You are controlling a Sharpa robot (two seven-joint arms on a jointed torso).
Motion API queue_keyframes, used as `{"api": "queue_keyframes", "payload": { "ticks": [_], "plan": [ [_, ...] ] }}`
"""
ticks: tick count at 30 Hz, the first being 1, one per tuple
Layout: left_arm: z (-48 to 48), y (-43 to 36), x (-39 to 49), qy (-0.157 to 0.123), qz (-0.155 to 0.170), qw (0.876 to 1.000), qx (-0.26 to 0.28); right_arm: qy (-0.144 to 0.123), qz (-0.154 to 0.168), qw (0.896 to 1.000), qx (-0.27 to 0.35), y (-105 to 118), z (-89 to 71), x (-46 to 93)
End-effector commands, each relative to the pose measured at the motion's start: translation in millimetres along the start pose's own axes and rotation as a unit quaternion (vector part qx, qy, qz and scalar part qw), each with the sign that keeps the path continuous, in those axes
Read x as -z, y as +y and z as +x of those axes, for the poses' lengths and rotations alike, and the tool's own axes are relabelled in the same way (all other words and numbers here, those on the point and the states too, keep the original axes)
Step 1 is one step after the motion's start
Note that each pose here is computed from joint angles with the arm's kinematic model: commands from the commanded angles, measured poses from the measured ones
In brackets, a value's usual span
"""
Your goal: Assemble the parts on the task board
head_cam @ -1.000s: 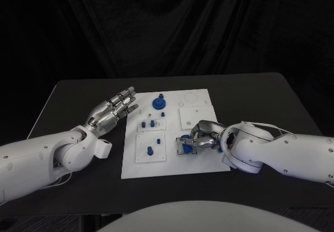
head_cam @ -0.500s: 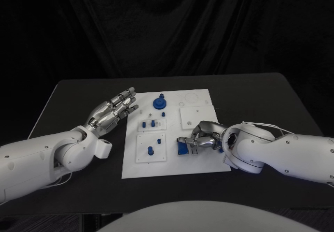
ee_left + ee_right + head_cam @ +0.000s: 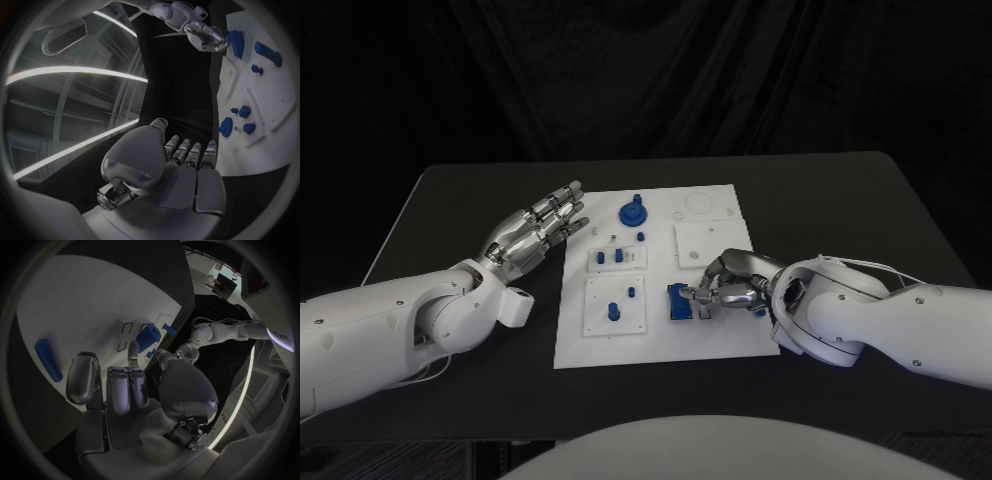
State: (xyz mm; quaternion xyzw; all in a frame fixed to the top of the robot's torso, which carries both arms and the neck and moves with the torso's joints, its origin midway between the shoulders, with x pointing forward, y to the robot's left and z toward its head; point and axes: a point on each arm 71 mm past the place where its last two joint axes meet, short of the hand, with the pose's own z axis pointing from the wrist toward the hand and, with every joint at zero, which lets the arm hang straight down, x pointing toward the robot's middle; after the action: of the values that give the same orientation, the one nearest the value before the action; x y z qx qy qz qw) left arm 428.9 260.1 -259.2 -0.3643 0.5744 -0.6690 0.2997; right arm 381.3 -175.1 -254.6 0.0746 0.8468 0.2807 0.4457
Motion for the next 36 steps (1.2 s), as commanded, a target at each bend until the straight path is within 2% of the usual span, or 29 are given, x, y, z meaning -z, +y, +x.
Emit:
{"api": "queue_keyframes", "payload": {
  "ticks": [1, 14, 36],
  "plan": [
    [1.4, -4.2, 0.4, 0.006, 0.035, 0.999, 0.006, 0.0, -0.014, 1.0, -0.005, 3.0, -0.2, 2.4],
    [1.5, -3.2, 0.5, 0.007, 0.033, 0.999, 0.007, 0.034, -0.006, 0.999, 0.007, 1.5, 5.3, 3.0],
    [1.6, -1.3, 0.2, 0.01, 0.028, 1.0, 0.01, 0.037, 0.001, 0.999, 0.014, -0.6, 5.4, -1.6]
  ]
}}
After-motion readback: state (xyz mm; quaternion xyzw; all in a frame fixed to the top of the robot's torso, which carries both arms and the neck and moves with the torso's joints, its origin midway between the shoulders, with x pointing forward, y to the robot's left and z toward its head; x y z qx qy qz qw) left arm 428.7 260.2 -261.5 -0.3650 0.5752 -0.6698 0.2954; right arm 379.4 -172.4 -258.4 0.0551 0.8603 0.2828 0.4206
